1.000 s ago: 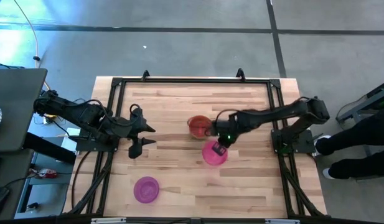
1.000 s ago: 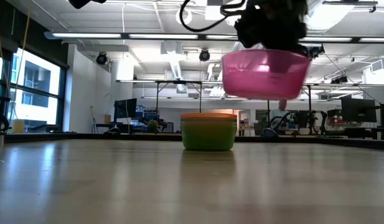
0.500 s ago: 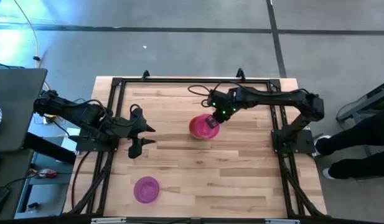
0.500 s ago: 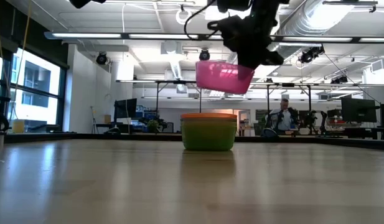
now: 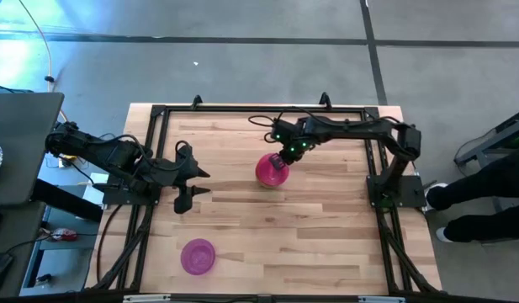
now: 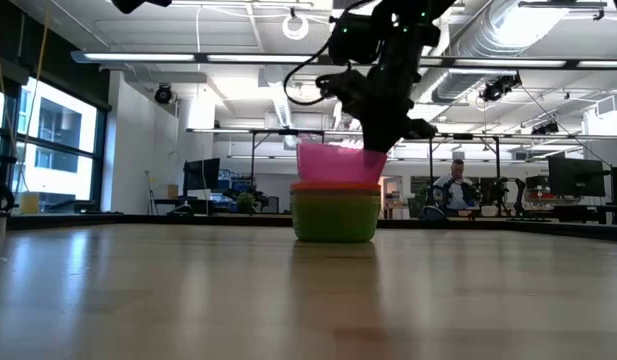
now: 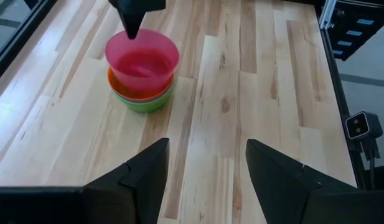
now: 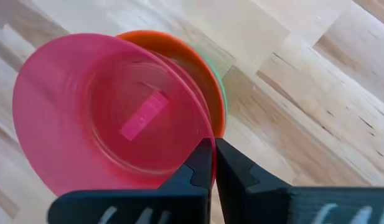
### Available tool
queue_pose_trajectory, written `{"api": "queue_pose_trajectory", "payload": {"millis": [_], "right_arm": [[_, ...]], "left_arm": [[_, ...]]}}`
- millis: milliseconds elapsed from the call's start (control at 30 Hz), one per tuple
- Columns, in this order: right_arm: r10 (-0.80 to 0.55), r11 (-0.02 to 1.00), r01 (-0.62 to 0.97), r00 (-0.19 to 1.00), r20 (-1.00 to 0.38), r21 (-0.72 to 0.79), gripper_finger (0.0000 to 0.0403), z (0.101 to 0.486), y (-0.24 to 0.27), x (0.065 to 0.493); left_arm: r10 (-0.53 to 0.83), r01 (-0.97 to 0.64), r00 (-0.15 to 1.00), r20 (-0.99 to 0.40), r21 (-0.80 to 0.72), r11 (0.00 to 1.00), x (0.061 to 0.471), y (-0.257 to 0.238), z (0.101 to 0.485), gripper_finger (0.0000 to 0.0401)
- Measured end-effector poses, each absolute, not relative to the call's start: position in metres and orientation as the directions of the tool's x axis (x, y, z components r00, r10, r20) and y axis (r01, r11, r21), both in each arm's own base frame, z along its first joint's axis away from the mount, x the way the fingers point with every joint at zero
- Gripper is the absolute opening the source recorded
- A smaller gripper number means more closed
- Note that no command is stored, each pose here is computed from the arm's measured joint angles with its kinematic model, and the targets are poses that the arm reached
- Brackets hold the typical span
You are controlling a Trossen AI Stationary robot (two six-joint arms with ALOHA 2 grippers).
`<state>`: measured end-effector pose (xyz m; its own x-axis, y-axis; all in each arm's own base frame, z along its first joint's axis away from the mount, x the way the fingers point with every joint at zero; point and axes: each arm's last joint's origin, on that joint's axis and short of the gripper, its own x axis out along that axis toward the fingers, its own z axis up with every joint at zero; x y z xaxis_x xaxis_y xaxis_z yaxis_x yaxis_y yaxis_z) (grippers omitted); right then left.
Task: Nest bowls inside each other
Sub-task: Stack the pink bowl on top of the red bowl
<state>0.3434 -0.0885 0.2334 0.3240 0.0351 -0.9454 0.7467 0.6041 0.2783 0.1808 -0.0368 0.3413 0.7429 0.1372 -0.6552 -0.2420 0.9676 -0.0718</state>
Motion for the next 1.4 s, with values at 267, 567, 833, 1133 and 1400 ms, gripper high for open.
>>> {"api": "queue_pose_trajectory", "payload": {"millis": [267, 567, 833, 1133, 1400], "right_arm": [[0.032, 0.589, 0.757, 0.326, -0.945, 0.281, 0.0, 0.222, -0.097, 0.349], [0.044, 0.588, 0.761, 0.309, -0.95, 0.275, 0.0, 0.217, -0.097, 0.351], [0.088, 0.599, 0.752, 0.282, -0.955, 0.277, 0.0, 0.216, -0.088, 0.35], [0.119, 0.606, 0.75, 0.246, -0.962, 0.267, 0.0, 0.202, -0.075, 0.358], [0.158, 0.608, 0.74, 0.245, -0.957, 0.29, 0.0, 0.196, -0.066, 0.364]], "left_arm": [[0.14, -0.244, 0.743, -0.654, -0.07, 0.967, 0.181, -0.037, 0.341, 0.0201], [0.144, -0.247, 0.744, -0.653, -0.068, 0.967, 0.181, -0.037, 0.341, 0.0201], [0.152, -0.253, 0.746, -0.648, -0.065, 0.965, 0.181, -0.036, 0.342, 0.0201], [0.158, -0.258, 0.747, -0.645, -0.062, 0.964, 0.181, -0.036, 0.342, 0.0201], [0.158, -0.257, 0.747, -0.646, -0.061, 0.964, 0.181, -0.036, 0.342, 0.0201]]}}
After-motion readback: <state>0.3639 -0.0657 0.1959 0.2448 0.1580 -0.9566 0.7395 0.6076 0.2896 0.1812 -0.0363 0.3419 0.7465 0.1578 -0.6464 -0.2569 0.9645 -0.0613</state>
